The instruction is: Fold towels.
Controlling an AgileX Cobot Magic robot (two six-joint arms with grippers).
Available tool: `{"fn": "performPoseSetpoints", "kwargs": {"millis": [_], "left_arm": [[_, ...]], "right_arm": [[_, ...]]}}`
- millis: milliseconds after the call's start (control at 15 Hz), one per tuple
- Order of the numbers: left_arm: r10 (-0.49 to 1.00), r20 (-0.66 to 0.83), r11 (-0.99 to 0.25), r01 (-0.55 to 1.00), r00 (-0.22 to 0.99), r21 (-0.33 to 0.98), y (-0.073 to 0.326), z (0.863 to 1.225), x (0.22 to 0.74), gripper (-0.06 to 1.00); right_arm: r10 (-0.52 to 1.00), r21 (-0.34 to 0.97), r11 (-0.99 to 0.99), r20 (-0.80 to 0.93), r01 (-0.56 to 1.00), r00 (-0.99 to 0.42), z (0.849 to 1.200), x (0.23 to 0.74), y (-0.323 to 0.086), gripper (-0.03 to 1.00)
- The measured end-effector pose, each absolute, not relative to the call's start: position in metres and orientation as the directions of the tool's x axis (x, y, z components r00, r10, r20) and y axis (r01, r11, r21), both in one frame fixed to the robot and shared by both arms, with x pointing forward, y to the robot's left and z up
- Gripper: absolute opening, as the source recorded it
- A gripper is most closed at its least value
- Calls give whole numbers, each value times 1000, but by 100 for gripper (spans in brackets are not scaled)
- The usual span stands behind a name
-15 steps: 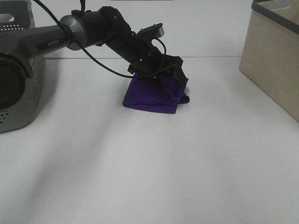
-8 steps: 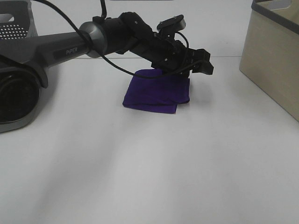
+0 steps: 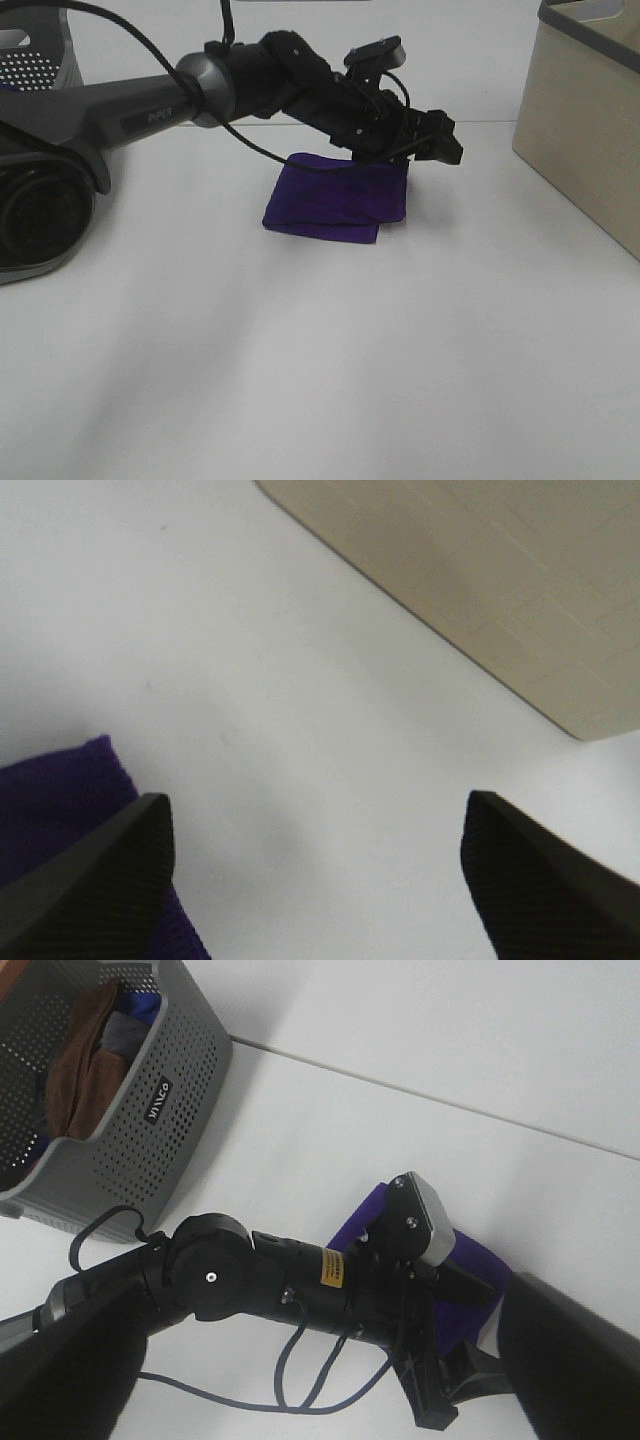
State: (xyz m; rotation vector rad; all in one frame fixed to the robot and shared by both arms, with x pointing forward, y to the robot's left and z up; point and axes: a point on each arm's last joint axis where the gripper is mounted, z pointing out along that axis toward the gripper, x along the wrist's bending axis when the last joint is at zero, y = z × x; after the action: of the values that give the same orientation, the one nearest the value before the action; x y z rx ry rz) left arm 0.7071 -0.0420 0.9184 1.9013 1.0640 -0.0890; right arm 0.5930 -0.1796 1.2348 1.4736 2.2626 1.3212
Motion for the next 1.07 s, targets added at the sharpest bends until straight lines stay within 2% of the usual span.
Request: {"fn": "performPoseSetpoints", "kwargs": {"millis": [67,133,200,400,600,800,867,1000,1067], "left_arm": [[626,-400,-252,658,670,709,-39,937,706,73],[644,-294,-355,617,706,702,-27,963,705,73],[687,-213,-417,617,695,667,-11,976,706,73],[808,-34,-483,695,588,532,44,1020,706,73],[884,12,-408,756,468,511,95,1064,707,73],[958,16,-248,802,285,543,186,1100,713,73],[986,30,-155,833,165,530,253,1122,693,73],[995,45,-102,866,92,490,303,1134,653,73],[996,42,-86,869,75,488,312,1140,639,73]], "right_arm": [[792,742,132,319,657,-520,1244,584,-181,92],[793,763,119,312,635,-523,1257,572,-184,92],[804,772,105,305,627,-510,1265,564,-188,92],[902,780,82,207,621,-380,1273,555,-206,92],[962,796,124,50,593,-268,1278,552,-225,92],[980,774,170,-66,610,-189,1272,538,-241,92],[985,712,169,-109,681,-131,1248,527,-260,92],[996,681,81,-36,728,-77,1234,500,-281,90],[998,679,61,-18,731,-67,1232,491,-284,90]]}}
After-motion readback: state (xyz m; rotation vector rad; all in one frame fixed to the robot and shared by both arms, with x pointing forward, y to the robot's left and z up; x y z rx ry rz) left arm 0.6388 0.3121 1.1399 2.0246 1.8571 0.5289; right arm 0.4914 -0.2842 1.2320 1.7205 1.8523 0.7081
